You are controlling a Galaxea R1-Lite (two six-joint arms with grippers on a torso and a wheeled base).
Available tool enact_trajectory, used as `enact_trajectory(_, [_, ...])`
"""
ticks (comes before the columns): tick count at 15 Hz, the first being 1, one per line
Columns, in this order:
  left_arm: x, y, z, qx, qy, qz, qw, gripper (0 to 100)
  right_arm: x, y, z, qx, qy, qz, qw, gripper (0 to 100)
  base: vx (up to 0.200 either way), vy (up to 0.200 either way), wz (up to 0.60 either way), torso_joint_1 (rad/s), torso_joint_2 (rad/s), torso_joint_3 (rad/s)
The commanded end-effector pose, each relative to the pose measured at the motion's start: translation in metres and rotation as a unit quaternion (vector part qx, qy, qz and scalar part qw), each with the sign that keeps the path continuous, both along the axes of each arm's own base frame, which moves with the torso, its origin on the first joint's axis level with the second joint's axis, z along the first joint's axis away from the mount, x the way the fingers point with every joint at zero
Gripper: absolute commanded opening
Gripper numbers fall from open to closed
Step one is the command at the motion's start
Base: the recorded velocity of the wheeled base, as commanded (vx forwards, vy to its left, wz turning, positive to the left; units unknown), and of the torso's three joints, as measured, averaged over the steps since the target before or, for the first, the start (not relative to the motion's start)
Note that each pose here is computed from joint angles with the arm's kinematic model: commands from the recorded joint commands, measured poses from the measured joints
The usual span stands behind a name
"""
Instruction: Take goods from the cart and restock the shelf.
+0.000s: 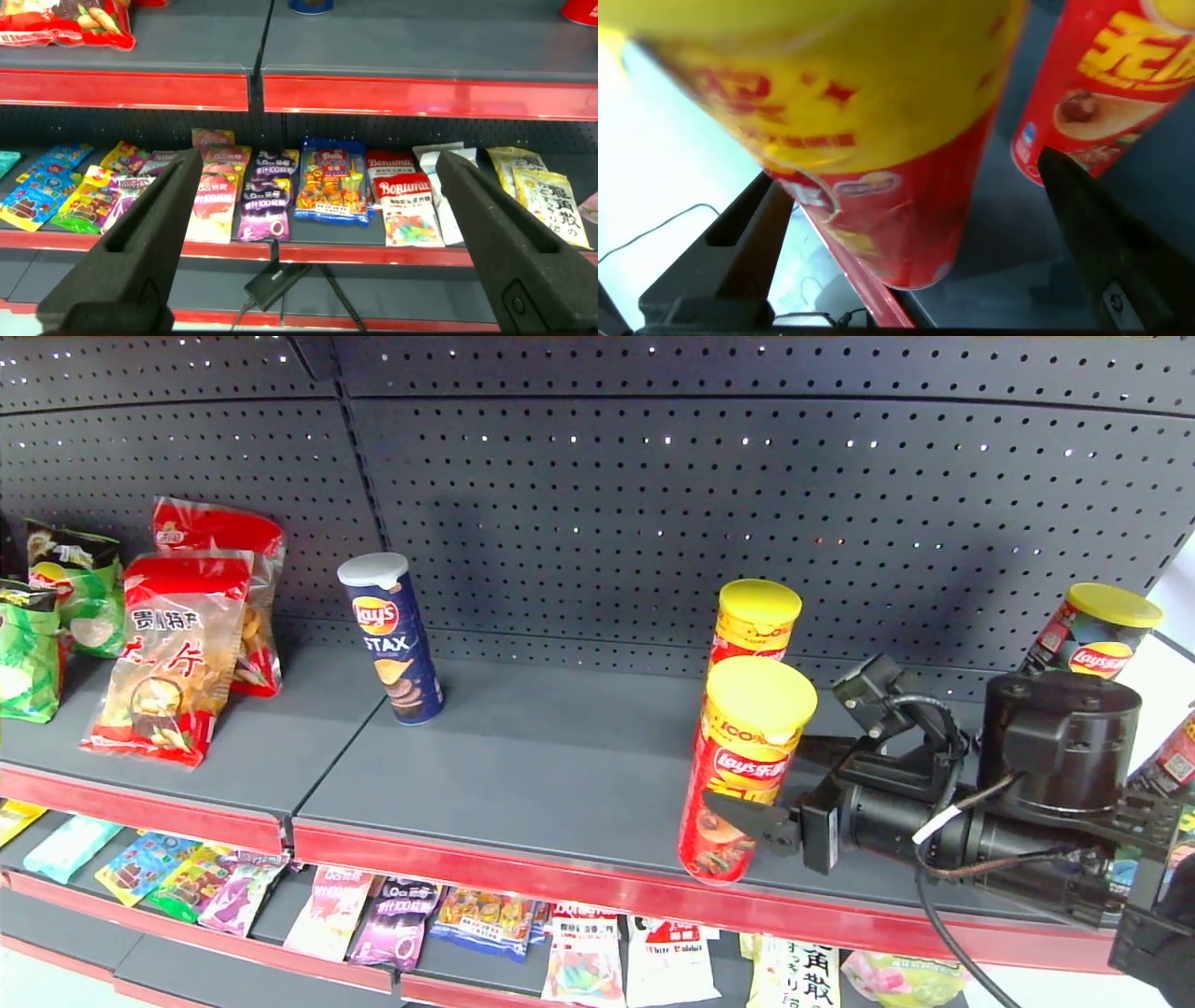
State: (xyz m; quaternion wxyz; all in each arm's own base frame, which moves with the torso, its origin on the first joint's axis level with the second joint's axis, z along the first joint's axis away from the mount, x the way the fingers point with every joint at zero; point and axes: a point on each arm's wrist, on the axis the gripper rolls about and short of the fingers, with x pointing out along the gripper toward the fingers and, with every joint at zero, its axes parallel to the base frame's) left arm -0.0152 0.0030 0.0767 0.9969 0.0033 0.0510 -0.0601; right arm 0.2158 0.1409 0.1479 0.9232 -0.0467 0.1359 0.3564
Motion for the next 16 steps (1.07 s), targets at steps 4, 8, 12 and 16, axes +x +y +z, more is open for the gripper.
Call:
enact_trajectory(4, [0.000, 0.000, 0.000, 0.000, 0.001, 0.000, 1.0000, 100, -0.016, -0.020, 0.005, 0.008, -0.007, -0.006, 1.000, 100, 0.000, 0.000, 0.00, 0.000, 0.00, 0.000])
enact_trajectory(8, [0.000, 0.000, 0.000, 0.000, 0.001, 0.000, 1.0000, 100, -0.022, -0.024, 0.007, 0.014, -0.009, 0.005, 1.000, 100, 0.000, 0.000, 0.00, 0.000, 0.00, 0.000])
enact_trajectory(12, [0.000, 0.000, 0.000, 0.000, 0.001, 0.000, 1.0000, 100, -0.034, -0.031, 0.014, 0.022, -0.014, 0.003, 1.000, 100, 0.000, 0.000, 0.00, 0.000, 0.00, 0.000])
enact_trajectory(16, [0.000, 0.000, 0.000, 0.000, 0.001, 0.000, 1.0000, 100, -0.075, -0.054, 0.025, 0.031, 0.022, 0.027, 0.999, 100, 0.000, 0.000, 0.00, 0.000, 0.00, 0.000])
